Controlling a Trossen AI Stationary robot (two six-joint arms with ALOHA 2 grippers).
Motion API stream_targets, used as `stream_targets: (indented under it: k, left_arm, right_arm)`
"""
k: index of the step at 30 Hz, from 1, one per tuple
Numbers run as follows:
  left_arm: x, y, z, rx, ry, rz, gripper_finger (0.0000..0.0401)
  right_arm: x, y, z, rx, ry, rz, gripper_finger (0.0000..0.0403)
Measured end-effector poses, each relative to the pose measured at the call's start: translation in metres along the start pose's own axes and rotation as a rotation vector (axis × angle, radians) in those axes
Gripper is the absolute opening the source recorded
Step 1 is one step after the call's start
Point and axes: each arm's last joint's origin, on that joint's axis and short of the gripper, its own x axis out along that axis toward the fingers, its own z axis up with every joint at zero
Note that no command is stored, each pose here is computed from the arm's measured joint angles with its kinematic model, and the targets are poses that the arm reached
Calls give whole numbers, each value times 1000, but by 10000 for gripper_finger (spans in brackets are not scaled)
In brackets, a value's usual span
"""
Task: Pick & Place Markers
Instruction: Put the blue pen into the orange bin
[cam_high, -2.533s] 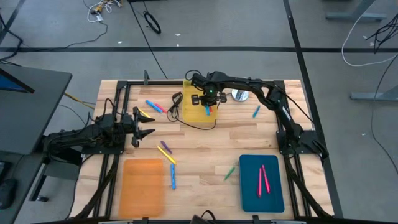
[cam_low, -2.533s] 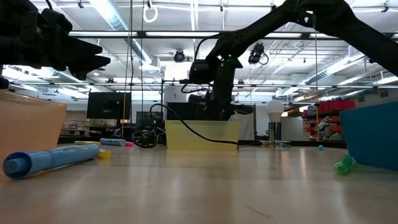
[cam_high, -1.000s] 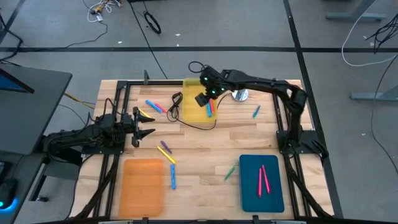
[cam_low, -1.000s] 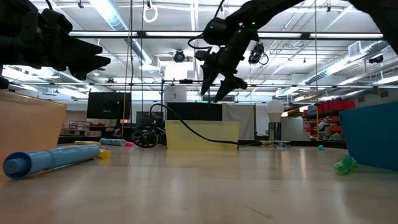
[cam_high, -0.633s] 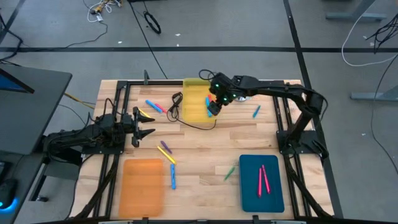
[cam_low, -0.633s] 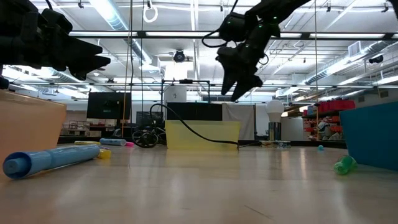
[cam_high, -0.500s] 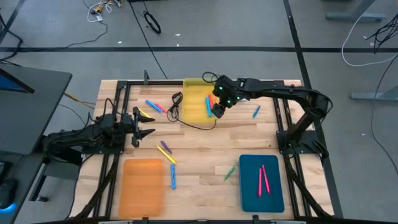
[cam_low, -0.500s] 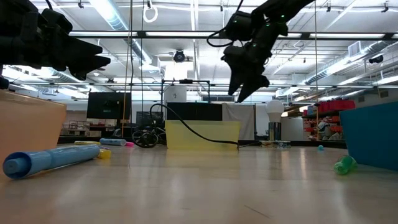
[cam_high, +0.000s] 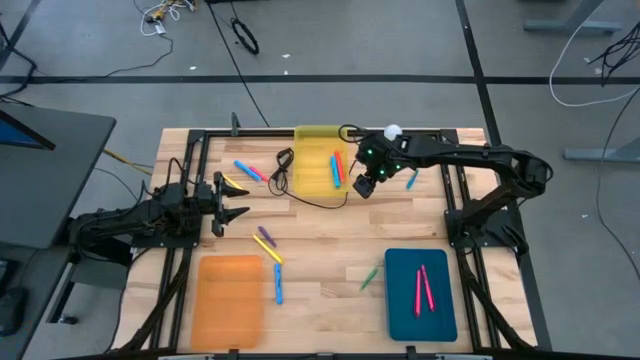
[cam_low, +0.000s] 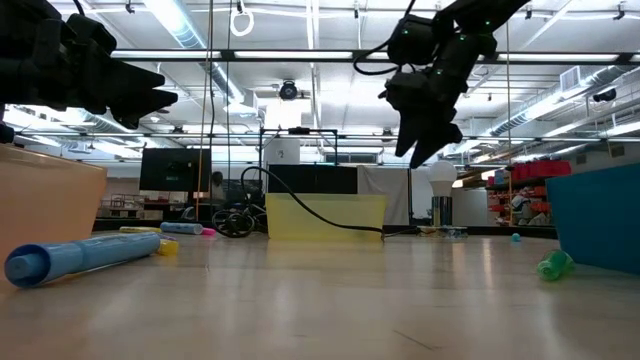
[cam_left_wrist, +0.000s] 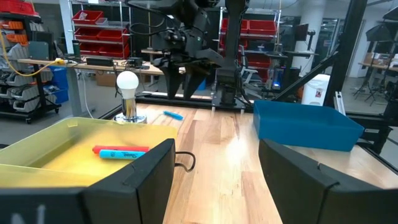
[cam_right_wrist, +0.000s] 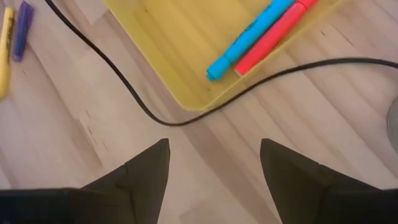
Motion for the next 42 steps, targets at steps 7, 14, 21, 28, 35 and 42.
stream_targets:
  k: [7, 14, 21, 28, 35, 42]
  left_arm:
    - [0, 0, 0, 0, 0, 0, 238]
    - [0, 0, 0, 0, -1, 0, 238]
    - [0, 0, 0, 0, -1, 0, 238]
    - [0, 0, 0, 0, -2, 0, 238]
    - [0, 0, 0, 0, -2, -1, 238]
    - [0, 0, 0, 0, -2, -1, 238]
  right_arm:
    - [-2, -5, -5, 233, 3, -7, 252]
    - [-15, -18, -9, 407, -40, -15, 252]
    - [-27, -28, -12, 546, -50, -36, 252]
    - [-37, -38, -20, 684, -45, -144, 252]
    - [-40, -54, -23, 846, -23, -194, 252]
    - [-43, -67, -24, 1023, -30, -228, 252]
